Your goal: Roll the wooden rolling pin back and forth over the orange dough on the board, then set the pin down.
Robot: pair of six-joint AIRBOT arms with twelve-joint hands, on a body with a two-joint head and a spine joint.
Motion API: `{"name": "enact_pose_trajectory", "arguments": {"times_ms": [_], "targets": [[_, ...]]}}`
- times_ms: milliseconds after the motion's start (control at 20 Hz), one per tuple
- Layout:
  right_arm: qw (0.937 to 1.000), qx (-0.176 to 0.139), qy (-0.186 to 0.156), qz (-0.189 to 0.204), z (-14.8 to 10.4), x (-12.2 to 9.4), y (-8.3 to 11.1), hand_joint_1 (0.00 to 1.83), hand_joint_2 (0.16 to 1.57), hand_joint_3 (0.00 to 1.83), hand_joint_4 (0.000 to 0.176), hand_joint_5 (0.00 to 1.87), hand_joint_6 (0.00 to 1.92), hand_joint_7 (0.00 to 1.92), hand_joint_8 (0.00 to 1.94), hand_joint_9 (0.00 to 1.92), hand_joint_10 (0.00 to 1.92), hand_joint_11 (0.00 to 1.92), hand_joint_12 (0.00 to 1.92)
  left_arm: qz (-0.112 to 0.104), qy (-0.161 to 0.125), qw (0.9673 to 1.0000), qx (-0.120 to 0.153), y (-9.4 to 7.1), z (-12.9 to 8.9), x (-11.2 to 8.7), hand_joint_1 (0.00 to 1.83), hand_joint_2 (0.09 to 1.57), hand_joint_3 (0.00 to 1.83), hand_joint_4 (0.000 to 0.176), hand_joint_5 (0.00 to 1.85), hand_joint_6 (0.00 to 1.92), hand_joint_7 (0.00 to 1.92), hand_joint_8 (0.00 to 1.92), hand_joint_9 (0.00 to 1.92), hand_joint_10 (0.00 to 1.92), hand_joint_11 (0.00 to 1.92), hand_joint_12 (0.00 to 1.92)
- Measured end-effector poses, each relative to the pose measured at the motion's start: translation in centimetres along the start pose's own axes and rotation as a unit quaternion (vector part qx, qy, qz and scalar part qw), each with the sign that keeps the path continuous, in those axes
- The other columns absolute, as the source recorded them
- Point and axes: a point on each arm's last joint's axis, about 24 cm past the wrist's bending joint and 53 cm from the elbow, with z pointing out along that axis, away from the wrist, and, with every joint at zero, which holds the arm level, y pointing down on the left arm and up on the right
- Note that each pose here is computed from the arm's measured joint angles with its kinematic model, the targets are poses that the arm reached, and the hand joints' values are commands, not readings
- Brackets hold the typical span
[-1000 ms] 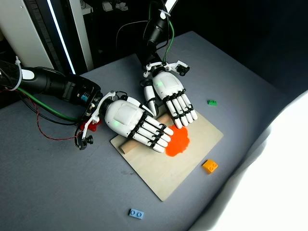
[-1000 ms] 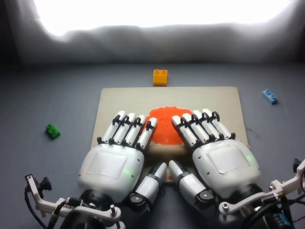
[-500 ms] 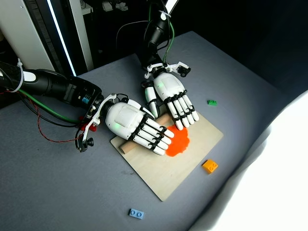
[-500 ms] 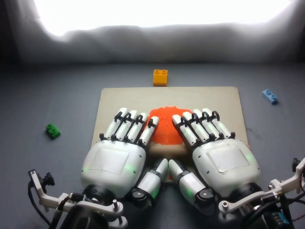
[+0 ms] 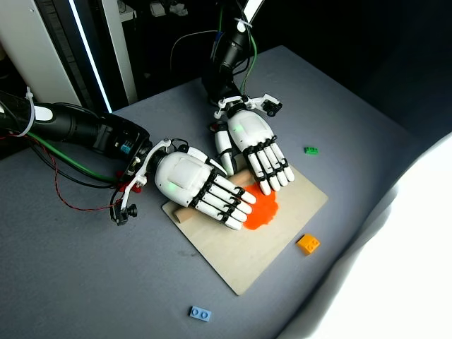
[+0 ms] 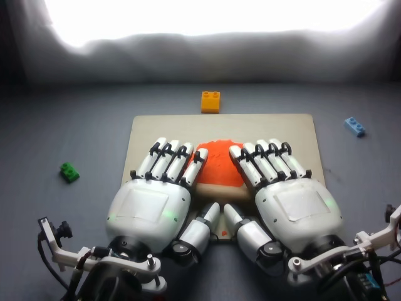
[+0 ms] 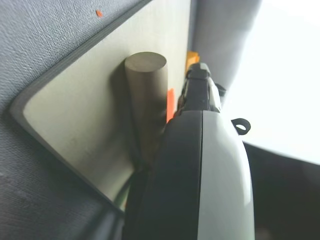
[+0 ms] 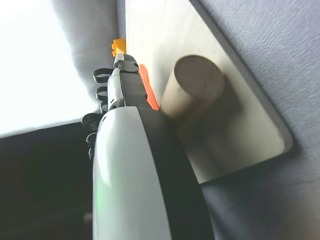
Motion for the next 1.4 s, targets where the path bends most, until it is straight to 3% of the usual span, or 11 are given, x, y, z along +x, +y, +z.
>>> {"name": "enact_pose_trajectory", "arguments": {"times_ms": [1400], "targets": [[0.9995,0.018,-0.024,0.008,1.9,-1.8,-1.7,0.00,1.57,0.07,0.000,0.09,0.02,0.09,0.01,0.02,0.01,0.00,0.00,-0.005,0.000,1.0000,0.003,-0.1,2.5,-0.2,0.00,1.56,0.02,0.000,0.03,0.01,0.01,0.01,0.00,0.00,0.00,0.00]]}}
